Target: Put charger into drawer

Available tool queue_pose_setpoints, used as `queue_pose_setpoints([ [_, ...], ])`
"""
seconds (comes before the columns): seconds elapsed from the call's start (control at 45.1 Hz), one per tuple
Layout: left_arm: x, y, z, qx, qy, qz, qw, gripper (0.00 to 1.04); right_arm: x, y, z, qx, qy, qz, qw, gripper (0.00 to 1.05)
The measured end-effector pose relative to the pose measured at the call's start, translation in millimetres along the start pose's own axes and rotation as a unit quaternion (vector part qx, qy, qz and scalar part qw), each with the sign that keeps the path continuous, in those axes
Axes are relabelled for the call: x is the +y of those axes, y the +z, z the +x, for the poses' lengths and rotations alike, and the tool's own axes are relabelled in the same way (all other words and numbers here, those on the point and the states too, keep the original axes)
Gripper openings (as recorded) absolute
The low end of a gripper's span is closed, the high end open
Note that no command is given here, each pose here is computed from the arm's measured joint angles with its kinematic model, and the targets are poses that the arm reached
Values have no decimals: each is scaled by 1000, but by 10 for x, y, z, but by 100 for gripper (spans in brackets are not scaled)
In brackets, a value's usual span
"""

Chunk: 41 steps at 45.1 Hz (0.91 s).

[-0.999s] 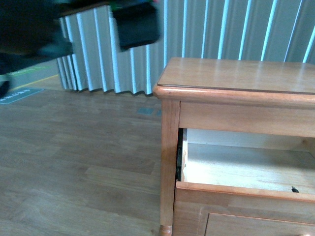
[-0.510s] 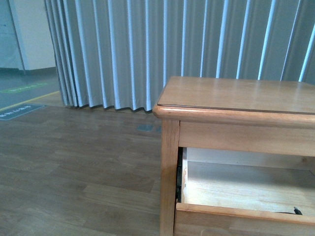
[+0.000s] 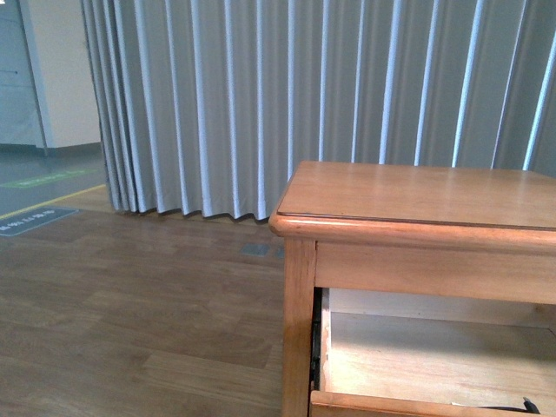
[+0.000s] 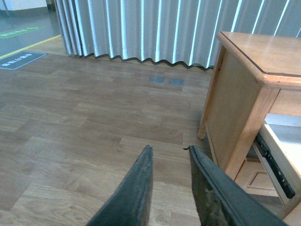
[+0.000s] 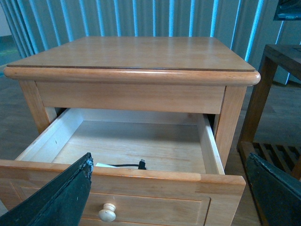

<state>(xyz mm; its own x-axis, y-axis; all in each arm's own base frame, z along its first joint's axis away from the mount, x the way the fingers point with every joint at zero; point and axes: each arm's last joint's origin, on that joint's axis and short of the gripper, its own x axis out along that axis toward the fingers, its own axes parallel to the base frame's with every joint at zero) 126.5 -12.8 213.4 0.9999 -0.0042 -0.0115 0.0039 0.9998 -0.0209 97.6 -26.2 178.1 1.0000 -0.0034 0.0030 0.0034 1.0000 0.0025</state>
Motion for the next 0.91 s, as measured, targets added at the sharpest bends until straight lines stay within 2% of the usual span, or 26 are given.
queue_pose_setpoints([
  [0.111,75,-80,-35,-3,-12,2,1000,8,0,0,0,0,0,0,1000,96],
  [0.155,108,-107,-48,-4,-4,3,1000,4,0,0,0,0,0,0,1000,96],
  [0.333,129,-243,-107,-6,1,7,1000,4,0,0,0,0,0,0,1000,96],
  [0.732,132,-376,-197,-5,1,7,1000,4,0,0,0,0,0,0,1000,96],
  [0.821,134,-483,-261,6,0,6,1000,4,0,0,0,0,0,0,1000,96],
  [0.91,134,-465,-284,-7,1,7,1000,4,0,-1,0,0,0,0,1000,96],
])
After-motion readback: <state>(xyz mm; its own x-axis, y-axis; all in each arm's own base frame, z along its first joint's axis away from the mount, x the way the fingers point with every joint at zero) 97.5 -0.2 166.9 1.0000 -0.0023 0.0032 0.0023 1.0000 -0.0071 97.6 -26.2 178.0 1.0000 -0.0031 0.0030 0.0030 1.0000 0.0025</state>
